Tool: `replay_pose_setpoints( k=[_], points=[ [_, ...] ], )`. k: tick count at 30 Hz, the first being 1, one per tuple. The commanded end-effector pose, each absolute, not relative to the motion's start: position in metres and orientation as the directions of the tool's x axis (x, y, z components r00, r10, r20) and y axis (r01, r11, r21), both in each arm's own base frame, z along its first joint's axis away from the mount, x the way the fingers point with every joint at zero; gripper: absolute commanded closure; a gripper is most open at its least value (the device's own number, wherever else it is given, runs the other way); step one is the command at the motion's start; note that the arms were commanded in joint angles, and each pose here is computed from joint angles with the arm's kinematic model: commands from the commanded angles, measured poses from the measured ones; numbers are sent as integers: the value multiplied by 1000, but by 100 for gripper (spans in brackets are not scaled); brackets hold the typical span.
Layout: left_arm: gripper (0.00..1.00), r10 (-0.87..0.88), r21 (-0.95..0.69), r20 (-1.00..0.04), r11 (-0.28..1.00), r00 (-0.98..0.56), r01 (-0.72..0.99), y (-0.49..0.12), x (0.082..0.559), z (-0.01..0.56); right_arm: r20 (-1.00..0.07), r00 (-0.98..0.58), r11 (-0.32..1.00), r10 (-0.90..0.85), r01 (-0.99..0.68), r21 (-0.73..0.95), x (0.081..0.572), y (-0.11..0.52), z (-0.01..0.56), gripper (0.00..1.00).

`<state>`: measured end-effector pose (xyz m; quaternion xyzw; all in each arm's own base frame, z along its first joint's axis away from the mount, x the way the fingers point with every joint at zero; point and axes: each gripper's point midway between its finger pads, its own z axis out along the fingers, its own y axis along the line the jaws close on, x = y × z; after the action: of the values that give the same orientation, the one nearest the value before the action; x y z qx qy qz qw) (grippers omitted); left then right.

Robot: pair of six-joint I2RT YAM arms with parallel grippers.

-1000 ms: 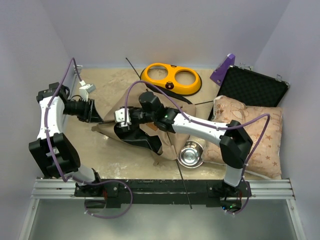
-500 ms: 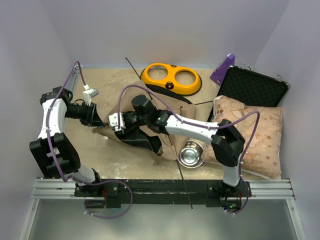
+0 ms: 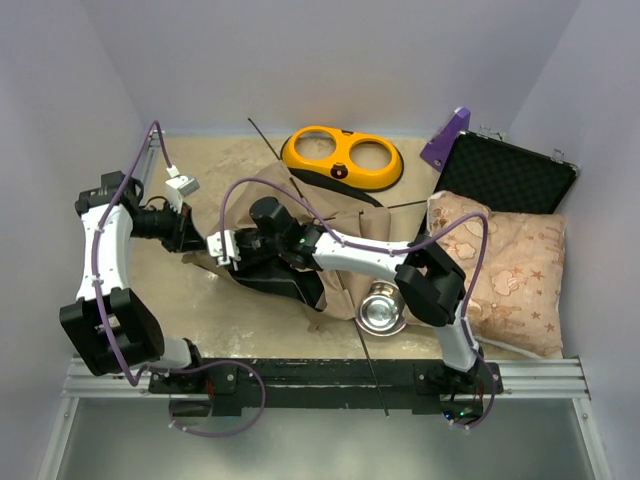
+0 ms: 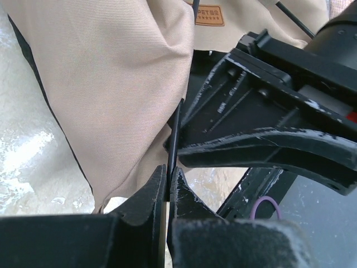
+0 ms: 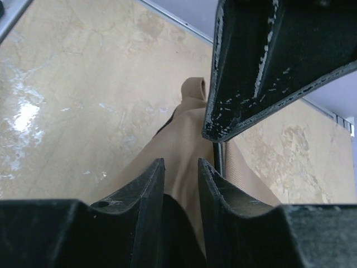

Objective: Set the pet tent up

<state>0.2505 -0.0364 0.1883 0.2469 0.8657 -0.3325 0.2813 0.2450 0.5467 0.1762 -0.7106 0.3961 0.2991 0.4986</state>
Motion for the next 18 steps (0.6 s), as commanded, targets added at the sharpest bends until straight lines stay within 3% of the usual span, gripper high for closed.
replay_pose_setpoints(
  k=[1, 8, 18],
  points=[
    [100, 273, -368, -708, 644, -651, 671, -38, 251, 202, -812, 557, -100, -174, -830, -548, 255, 560, 228, 68],
    [100, 289, -338, -715, 654, -637, 676, -35, 255, 207, -801, 587, -69, -114, -809, -583, 246, 540, 269, 69],
    [100, 290, -311, -748, 640, -596, 702, -38, 257, 218, -795, 579, -117, -180, -815, -567, 260, 562, 232, 66]
  ],
)
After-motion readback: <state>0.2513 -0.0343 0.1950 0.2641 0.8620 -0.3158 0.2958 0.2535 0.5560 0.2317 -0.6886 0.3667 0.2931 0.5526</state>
